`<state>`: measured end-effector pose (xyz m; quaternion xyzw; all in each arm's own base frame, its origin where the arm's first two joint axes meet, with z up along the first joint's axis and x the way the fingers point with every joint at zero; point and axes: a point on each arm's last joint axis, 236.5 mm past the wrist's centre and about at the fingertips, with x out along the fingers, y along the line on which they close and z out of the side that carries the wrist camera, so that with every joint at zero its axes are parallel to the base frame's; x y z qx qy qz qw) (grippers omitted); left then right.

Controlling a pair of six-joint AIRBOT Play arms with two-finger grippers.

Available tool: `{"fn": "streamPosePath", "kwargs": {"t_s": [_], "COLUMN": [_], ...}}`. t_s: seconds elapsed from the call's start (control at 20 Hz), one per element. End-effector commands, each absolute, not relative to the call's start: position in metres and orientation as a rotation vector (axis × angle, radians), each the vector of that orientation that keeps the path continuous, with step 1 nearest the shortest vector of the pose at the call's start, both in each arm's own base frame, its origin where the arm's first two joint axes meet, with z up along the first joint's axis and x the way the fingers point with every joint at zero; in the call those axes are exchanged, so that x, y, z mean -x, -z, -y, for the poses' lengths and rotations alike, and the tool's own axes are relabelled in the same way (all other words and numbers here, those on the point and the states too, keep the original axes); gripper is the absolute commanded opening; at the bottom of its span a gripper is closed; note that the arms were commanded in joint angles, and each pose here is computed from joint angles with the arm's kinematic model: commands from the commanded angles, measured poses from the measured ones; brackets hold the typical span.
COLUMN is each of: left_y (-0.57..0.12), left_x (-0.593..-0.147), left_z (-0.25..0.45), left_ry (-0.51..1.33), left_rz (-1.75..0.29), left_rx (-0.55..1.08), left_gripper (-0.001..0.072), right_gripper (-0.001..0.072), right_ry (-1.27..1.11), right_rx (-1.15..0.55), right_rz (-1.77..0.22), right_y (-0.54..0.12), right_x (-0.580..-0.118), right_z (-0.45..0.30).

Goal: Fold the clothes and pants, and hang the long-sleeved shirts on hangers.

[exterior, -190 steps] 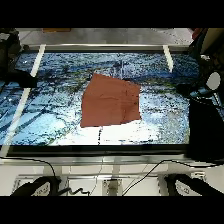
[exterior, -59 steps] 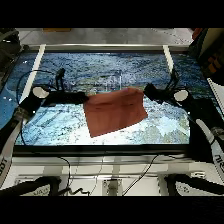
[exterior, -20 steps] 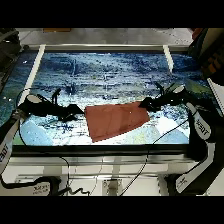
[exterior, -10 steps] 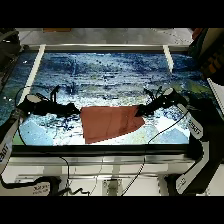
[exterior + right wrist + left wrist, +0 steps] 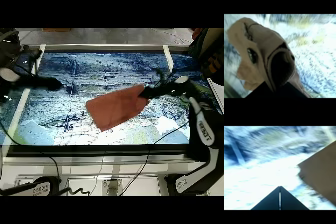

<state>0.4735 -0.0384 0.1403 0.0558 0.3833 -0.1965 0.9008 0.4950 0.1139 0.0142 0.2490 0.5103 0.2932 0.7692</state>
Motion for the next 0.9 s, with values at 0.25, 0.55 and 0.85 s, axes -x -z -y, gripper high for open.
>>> {"fn": "streamPosePath", "kwargs": {"t_s": [0.25,0.55,0.85], "left_y": [-0.313,-0.312,-0.292], "left_x": [-0.409,-0.410,-0.419], "left_z": [-0.086,-0.075,-0.057], "left_ry": [-0.149,-0.110,-0.033], "left_rz": [-0.529,-0.518,-0.553], "left_rx": [-0.507,-0.470,-0.399], "left_gripper": [0.0005,0.0005,0.0005], "right_gripper": [0.0021,0.0021,0.0022], "right_ry": [0.037,0.573,1.162], "right_rx": [-0.737,-1.044,-1.041], "right_rz": [-0.764,-0.886,-0.784], "right_y": [-0.124,-0.106,-0.132], "right_x": [-0.489,-0.351,-0.241], "right_z": [0.141,0.264,0.310]}}
